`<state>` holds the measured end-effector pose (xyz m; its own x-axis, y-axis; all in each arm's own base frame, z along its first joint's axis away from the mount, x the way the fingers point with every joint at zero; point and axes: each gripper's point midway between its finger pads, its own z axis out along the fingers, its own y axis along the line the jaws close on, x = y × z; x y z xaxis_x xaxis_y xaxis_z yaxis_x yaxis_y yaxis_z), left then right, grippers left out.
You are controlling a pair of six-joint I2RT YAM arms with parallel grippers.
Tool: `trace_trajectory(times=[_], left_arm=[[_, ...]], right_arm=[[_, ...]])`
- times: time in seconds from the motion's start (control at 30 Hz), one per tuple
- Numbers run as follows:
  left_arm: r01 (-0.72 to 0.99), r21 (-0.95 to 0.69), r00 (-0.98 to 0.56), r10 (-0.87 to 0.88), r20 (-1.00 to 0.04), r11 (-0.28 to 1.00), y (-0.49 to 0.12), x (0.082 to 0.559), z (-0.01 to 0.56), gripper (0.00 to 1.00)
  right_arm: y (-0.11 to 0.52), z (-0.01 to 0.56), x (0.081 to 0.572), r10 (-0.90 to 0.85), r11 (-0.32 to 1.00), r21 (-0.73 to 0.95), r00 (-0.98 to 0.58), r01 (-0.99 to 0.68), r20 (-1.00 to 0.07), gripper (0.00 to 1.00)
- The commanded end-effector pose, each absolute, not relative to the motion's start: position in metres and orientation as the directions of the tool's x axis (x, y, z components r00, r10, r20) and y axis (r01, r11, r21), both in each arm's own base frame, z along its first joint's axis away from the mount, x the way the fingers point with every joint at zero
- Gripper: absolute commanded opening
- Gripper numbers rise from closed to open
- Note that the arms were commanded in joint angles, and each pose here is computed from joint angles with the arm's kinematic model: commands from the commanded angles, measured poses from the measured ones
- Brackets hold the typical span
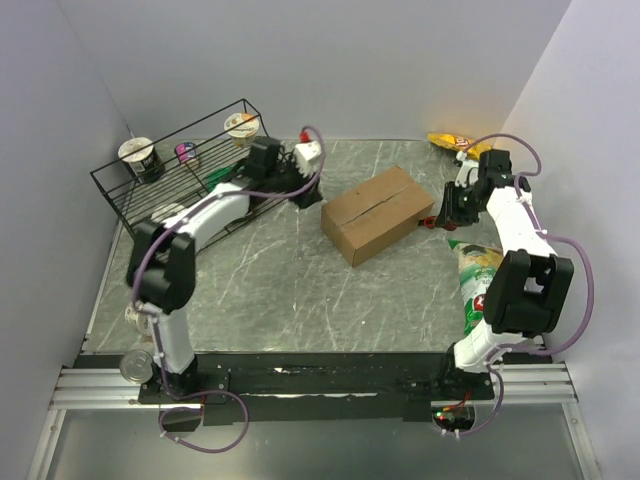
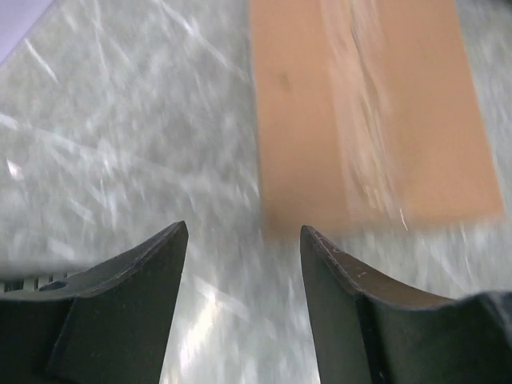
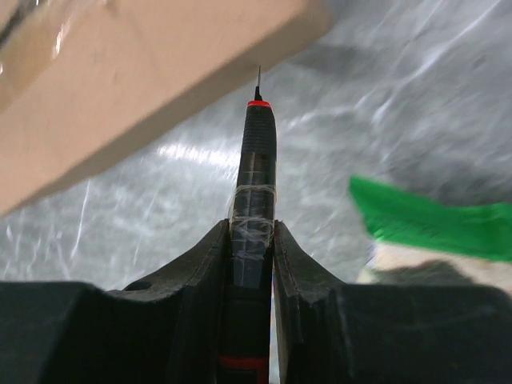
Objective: Unpack the express box
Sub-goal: Adjust the express box at the center of the board.
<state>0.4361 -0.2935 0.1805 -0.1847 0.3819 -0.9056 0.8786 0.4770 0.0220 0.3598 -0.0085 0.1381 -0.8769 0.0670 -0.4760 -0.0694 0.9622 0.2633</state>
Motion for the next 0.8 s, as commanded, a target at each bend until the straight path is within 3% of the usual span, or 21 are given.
trace_trajectory(times=[0.0,0.17,0.23,0.33,0.53,0.77], left_arm=[[0.835,-0.026,-0.232,0.309,-0.922,0.549,-0.342,0.469,0.186,0.63],[0.786,0.089,-0.203,0.392,-0.897,0.612,-0.350,0.508,0.160,0.64],[0.805,0.057,-0.237,0.408,-0.882,0.591,-0.352,0.506,0.153,0.65],[0.870,-0.041,-0.277,0.418,-0.865,0.491,-0.358,0.480,0.136,0.64],[0.929,-0.331,-0.371,0.409,-0.833,0.168,-0.359,0.378,0.139,0.62],[0.953,-0.299,-0.287,0.451,-0.845,0.048,-0.340,0.324,0.154,0.61]], right_arm=[[-0.025,0.160,0.390,0.070,0.980,0.191,-0.828,-0.046,-0.556,0.00],[-0.018,0.158,0.407,0.062,0.976,0.205,-0.819,-0.068,-0.570,0.00],[-0.013,0.158,0.412,0.049,0.975,0.205,-0.816,-0.086,-0.576,0.00],[-0.007,0.160,0.421,0.033,0.972,0.206,-0.806,-0.111,-0.591,0.00],[0.022,0.165,0.449,-0.017,0.943,0.247,-0.773,-0.224,-0.635,0.00],[0.109,0.177,0.474,-0.135,0.850,0.276,-0.692,-0.449,-0.709,0.00]])
